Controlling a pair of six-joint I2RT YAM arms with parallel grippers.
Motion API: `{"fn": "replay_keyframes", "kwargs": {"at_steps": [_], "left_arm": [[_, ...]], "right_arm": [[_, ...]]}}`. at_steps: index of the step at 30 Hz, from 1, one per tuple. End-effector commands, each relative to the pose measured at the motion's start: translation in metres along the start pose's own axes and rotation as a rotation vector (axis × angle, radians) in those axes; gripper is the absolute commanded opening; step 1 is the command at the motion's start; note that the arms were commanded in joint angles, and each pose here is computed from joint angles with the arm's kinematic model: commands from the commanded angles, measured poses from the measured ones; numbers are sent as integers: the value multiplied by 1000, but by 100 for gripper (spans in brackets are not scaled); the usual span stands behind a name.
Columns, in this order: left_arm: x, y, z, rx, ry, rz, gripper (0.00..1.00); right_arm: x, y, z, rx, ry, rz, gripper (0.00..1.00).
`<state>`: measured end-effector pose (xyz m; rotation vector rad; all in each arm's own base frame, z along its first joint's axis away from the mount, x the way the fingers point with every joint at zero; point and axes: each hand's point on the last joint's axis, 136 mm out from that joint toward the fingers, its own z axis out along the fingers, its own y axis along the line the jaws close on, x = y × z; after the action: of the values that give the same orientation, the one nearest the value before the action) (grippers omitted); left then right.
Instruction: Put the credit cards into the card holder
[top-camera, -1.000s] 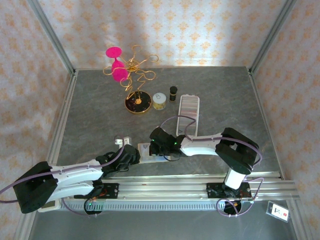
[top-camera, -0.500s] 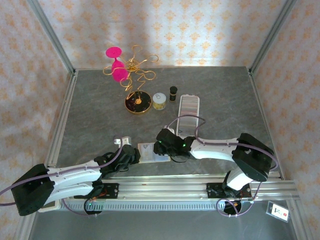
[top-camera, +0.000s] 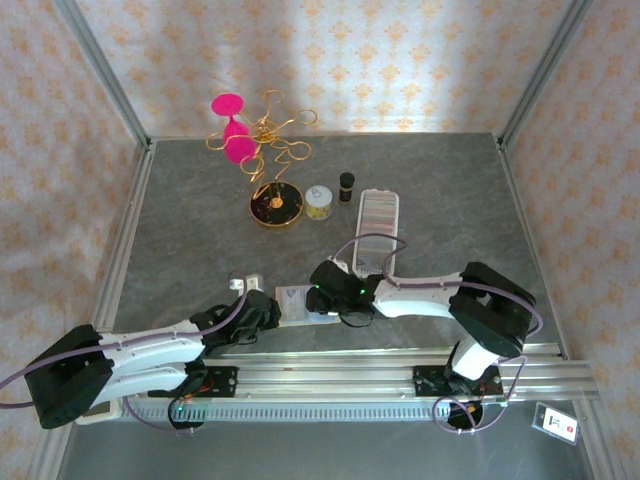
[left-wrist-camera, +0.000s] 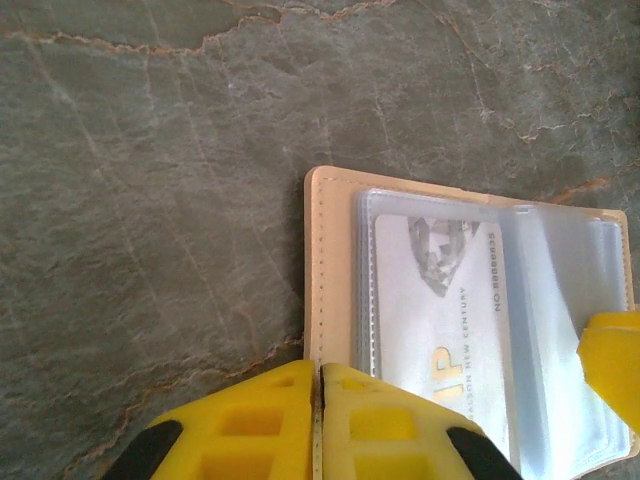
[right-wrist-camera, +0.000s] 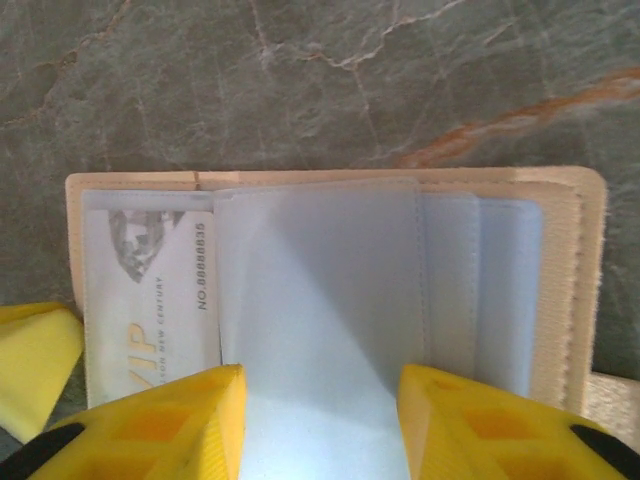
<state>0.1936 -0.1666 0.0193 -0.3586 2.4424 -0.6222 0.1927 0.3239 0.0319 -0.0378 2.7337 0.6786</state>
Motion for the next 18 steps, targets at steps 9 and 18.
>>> {"fn": "replay_keyframes", "kwargs": {"at_steps": [9,18], "left_arm": [[3,7,2,-6,1,-13,10],[5,7,2,7,5,-28,9]], "right_arm": [[7,21,7,-59,33,0,44],[3,43,5,-152,15,23,42]]}}
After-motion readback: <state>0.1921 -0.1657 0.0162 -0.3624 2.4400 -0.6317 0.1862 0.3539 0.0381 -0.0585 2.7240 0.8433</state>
